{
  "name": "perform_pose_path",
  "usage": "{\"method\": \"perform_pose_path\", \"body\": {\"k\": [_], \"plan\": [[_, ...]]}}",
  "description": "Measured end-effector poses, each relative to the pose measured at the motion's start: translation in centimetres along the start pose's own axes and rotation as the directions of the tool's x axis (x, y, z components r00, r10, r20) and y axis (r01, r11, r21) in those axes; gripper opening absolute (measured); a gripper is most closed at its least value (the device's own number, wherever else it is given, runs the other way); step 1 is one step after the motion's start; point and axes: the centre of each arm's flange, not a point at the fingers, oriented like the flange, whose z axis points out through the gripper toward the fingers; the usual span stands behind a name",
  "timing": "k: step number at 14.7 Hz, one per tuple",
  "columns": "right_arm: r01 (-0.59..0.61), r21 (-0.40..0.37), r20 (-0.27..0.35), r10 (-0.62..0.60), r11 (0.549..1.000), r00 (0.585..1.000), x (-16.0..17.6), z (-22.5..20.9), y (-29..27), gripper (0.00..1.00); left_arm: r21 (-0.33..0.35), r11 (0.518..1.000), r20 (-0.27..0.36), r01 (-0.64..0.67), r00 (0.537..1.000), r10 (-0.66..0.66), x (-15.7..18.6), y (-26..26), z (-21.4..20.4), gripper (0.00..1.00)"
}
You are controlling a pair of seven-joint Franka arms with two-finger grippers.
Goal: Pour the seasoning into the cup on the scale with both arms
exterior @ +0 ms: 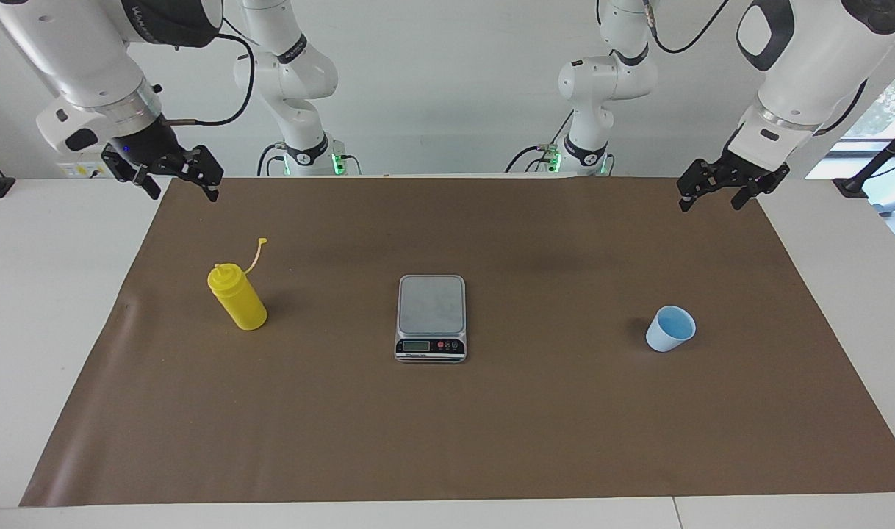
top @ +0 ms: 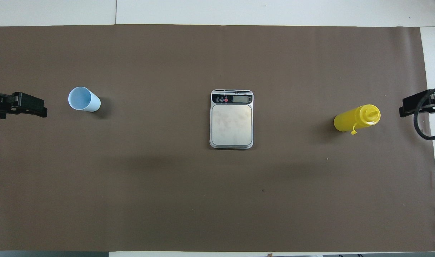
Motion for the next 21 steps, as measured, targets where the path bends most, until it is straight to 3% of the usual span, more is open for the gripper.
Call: {"method": "perform_pose_path", "body": {"k": [6,7,9,11,14,19,21], "plan": [[0.002,0.012,0.002,-0.002,1.0,1.0,0.0,0.1,-0.2,1.0,0.0,1.0,-0.066,-0.01,0.998,0.009,1.3,-0.6,2.1,1.0],[-0.028,0.049,-0.003,0.028,0.998,1.0,0.1,0.0,0.2,1.0,0.0,1.0,-0.08,-0.015,0.997,0.015,1.6,-0.9,3.5,1.0],[-0.219,0.155,-0.007,0.223,0.963,0.975,0.4,-0.1,2.2,1.0,0.002,1.0,-0.095,-0.02,0.995,0.02,2.3,-2.0,6.8,1.0],[-0.442,0.228,0.068,0.439,0.868,0.896,0.7,0.3,4.1,1.0,0.001,1.0,-0.107,-0.021,0.994,0.021,3.3,-3.1,9.9,1.0],[-0.701,0.271,0.273,0.646,0.66,0.713,2.6,2.3,8.2,1.0,-0.002,1.0,-0.132,-0.015,0.991,0.015,5.7,-4.2,14.7,1.0],[-0.93,0.24,0.547,0.753,0.277,0.365,6.9,8.4,17.2,1.0,-0.007,1.0,-0.174,-0.016,0.985,0.014,8.2,-4.4,22.0,1.0],[-0.966,0.203,0.632,0.731,0.162,0.256,7.7,11.0,18.5,1.0,-0.009,1.0,-0.178,-0.015,0.984,0.013,8.7,-4.4,24.2,0.99]]}}
